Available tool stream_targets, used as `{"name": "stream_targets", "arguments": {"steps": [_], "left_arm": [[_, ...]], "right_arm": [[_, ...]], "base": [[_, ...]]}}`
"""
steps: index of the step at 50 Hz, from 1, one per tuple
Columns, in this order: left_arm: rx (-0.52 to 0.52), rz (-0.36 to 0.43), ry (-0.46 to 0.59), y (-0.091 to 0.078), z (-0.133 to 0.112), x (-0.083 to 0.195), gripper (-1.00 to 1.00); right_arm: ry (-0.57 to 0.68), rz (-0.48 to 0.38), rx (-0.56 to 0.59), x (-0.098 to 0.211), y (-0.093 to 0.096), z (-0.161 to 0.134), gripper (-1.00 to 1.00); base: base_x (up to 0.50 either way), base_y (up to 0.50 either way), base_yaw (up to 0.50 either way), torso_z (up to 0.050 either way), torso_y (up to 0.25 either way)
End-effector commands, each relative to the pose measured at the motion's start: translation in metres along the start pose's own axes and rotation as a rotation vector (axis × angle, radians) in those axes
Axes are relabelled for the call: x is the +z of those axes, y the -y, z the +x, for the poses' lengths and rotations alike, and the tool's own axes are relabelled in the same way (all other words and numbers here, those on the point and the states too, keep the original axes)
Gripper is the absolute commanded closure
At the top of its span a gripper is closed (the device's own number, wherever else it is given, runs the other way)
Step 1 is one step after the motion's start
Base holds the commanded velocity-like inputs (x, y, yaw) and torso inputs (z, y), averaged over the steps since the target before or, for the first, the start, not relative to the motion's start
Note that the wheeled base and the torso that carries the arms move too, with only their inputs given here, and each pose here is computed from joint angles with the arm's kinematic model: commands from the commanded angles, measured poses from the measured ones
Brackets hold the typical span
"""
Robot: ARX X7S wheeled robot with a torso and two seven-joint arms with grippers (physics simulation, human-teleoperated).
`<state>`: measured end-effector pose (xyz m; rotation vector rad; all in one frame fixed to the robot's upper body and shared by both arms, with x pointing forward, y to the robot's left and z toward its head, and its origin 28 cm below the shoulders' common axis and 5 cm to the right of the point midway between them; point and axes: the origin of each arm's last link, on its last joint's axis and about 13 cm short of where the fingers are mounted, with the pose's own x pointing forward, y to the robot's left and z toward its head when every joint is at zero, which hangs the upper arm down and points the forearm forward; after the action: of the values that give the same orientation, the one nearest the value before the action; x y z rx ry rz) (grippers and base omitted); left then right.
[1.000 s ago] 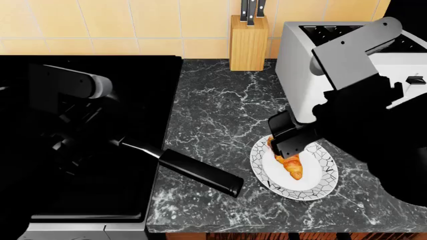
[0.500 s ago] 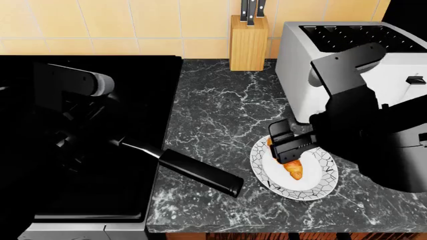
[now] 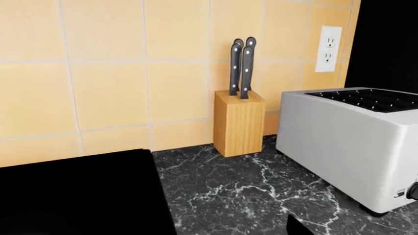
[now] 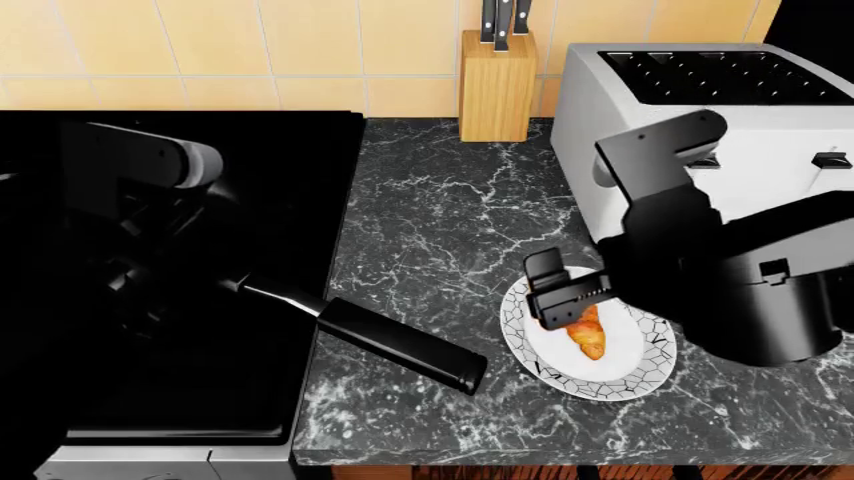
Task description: Pick the croissant and place it on the pan. Then turn on the stove to warm the croissant.
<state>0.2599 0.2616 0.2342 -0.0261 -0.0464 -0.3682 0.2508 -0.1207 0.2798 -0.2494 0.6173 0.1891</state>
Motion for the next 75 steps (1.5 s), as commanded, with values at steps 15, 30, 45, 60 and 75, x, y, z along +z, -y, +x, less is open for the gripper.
{"name": "stream_targets", "arguments": {"steps": [15,30,45,60,75], "left_arm": [[-0.002,0.011,0.007,0.000,0.003,0.004,-1.00],[-0.001,0.012,0.006,0.000,0.001,0.004,-1.00],[0.001,0.010,0.002,0.001,0.000,0.003,-1.00],[0.001,0.007,0.001,0.000,0.002,0.002,-1.00],[0.005,0.005,-0.002,-0.001,0.003,0.002,-1.00]], "right_arm": [[-0.054,-0.017,0.004,-0.005,0.002,0.014,-1.00],[-0.086,-0.032,0.017,-0.009,0.003,0.021,-1.00],[-0.103,-0.042,0.037,-0.013,0.002,0.028,-1.00],[-0.121,-0.037,0.033,-0.017,0.004,0.036,-1.00],[-0.151,-0.042,0.046,-0.018,0.004,0.042,-1.00]], "base": [[0.00,0.00,0.00,0.000,0.000],[0.00,0.00,0.00,0.000,0.000],[0.00,0.00,0.00,0.000,0.000],[0.00,0.00,0.00,0.000,0.000],[0.00,0.00,0.00,0.000,0.000]]}}
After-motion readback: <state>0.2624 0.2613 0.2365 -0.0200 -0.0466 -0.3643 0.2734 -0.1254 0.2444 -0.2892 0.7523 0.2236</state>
